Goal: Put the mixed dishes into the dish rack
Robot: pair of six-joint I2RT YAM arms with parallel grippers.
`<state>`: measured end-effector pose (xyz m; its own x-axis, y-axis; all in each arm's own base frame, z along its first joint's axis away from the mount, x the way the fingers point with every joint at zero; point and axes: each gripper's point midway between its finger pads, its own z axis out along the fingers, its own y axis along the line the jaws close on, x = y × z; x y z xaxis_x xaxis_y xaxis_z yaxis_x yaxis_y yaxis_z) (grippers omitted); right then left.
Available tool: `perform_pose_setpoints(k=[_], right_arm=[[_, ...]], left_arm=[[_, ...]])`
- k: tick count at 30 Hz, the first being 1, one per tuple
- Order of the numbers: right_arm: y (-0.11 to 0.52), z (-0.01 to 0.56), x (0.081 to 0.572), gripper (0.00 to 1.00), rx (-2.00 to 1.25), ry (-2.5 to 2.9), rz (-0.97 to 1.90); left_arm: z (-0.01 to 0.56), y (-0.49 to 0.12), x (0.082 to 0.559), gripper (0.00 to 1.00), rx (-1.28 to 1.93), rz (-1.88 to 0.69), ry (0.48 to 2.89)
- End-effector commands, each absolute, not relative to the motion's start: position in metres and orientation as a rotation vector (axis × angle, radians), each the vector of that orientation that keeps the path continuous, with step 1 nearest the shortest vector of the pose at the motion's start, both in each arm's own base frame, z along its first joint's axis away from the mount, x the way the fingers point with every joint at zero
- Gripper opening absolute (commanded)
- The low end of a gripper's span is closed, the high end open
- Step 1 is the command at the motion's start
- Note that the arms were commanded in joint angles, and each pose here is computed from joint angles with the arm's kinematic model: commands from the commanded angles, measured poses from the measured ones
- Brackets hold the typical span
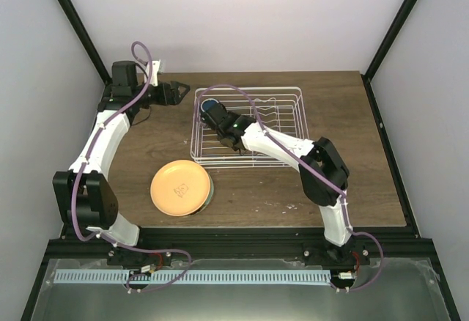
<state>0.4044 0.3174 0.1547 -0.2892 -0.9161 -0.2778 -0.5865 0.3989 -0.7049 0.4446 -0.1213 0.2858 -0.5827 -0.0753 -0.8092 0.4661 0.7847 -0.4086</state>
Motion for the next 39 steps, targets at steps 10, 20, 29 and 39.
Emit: perform_pose_setpoints(k=[10, 20, 29, 39], right_arm=[[0.327, 0.15, 0.369, 0.52, -1.388, 1.968, -0.569], [0.337, 0.14, 0.342, 0.64, -1.461, 2.043, -0.397], [0.332, 0.13, 0.314, 0.74, -1.525, 2.133, -0.293], [0.319, 0.118, 0.299, 0.77, -1.551, 2.22, -0.288]], left_arm=[[0.295, -0.122, 0.445, 0.95, 0.319, -0.762, 2.039], [0.291, -0.123, 0.444, 0.96, 0.315, -0.774, 2.047], [0.287, -0.124, 0.445, 0.96, 0.313, -0.791, 2.056], [0.282, -0.126, 0.446, 0.96, 0.315, -0.806, 2.068]])
